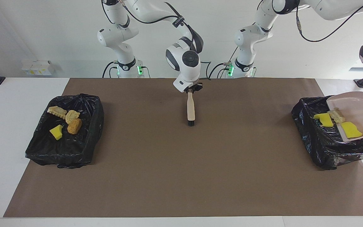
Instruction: Sweep and dump trash in bin
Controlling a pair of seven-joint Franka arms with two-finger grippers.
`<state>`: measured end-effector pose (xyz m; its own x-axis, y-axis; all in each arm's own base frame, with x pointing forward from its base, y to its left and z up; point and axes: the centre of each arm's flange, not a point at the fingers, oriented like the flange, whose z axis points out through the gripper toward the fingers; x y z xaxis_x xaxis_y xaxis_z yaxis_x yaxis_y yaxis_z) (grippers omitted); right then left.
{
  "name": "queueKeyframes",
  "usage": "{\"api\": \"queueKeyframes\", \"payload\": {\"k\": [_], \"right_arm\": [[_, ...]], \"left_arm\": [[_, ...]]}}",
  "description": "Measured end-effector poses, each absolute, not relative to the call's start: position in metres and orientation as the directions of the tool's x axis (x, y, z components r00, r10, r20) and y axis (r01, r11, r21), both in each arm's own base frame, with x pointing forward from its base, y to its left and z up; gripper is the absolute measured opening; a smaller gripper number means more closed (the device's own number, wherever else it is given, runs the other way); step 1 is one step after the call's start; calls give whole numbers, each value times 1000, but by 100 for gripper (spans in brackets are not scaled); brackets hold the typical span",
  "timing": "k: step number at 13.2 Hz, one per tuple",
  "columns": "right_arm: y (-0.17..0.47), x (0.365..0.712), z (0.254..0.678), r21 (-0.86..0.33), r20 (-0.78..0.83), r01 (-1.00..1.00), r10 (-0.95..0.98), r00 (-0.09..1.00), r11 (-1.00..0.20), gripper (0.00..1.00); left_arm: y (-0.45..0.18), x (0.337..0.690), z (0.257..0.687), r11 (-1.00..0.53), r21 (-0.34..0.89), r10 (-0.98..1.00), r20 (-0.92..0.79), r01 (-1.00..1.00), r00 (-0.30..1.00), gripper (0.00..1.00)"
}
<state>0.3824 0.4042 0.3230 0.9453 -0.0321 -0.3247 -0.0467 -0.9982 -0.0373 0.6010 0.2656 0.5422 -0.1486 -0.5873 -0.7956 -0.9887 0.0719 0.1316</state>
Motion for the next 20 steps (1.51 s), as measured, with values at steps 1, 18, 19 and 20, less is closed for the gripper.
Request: {"api": "queueKeyframes", "payload": {"k": [1,18,19,20], "right_arm": [[405,384,324,-39,-322,-47,-32,946,-998,70],[159,575,503,130,47,60,66,997,-990,100],[145,575,518,132,56,67,75,996,-989,100],[129,572,535,137,58,75,84,995,-988,100]], "left_arm": [[258,597,546,79,140,-545,-823,-987,-160,31],[151,574,551,-2,-80,-904,-426,-997,36,31],[146,571,539,-38,-76,-921,-385,-996,64,31],[134,570,525,-74,-69,-930,-355,-995,94,31]]}}
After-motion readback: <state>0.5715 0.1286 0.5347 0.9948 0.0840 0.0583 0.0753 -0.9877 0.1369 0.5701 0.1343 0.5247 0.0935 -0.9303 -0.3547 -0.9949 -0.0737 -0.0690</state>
